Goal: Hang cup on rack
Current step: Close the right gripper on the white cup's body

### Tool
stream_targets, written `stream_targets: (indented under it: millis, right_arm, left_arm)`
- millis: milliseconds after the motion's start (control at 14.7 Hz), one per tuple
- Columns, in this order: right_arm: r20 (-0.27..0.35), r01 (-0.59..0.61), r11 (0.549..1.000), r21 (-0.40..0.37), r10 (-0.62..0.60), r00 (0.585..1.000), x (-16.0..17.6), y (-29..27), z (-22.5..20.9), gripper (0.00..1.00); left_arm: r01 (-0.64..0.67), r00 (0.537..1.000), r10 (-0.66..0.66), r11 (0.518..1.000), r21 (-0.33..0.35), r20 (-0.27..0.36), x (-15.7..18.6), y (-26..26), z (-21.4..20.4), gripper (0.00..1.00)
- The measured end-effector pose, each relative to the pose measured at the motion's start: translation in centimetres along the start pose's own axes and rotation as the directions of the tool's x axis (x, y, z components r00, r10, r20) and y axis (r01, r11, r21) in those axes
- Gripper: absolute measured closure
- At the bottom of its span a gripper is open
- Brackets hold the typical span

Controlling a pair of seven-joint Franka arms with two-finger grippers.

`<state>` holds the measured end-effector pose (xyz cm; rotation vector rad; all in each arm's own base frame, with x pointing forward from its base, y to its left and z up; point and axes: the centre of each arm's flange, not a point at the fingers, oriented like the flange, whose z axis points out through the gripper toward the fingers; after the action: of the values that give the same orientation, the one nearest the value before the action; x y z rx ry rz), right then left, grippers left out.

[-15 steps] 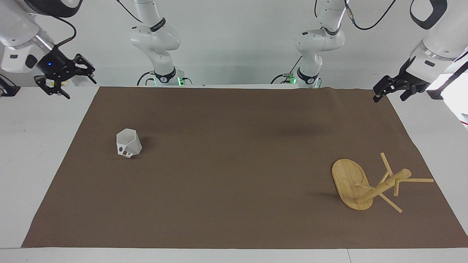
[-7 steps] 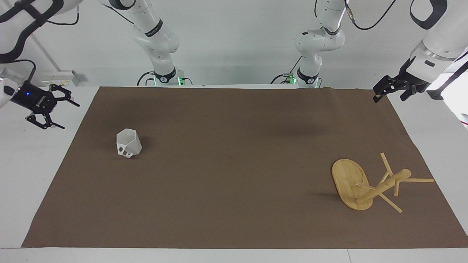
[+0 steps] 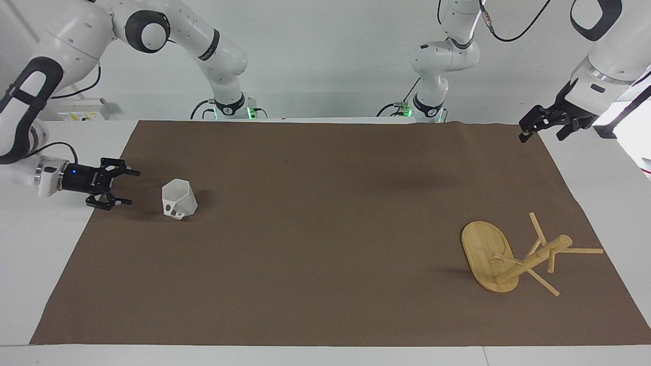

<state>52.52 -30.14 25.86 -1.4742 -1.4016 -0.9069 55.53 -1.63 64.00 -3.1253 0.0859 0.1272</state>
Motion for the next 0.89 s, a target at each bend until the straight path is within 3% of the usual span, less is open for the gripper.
stream_targets:
  millis: [136, 340, 885]
  right_arm:
    - [-0.073, 0.012, 1.0, 0.007, -0.012, 0.997, -3.3, 0.3, 2.3, 0.0]
    - [-0.141, 0.048, 0.999, 0.002, -0.047, 0.989, -3.8, 1.1, 5.1, 0.0]
    - [-0.166, 0.065, 0.998, 0.012, -0.062, 0.984, -4.1, 0.3, 6.8, 0.0]
  left_arm:
    - [0.0, 1.0, 0.0, 1.0, 0.0, 0.0, 0.0, 0.0, 0.0, 0.0]
    - [0.0, 1.0, 0.0, 1.0, 0.0, 0.0, 0.0, 0.0, 0.0, 0.0]
    - [0.0, 1.0, 0.0, 1.0, 0.0, 0.0, 0.0, 0.0, 0.0, 0.0]
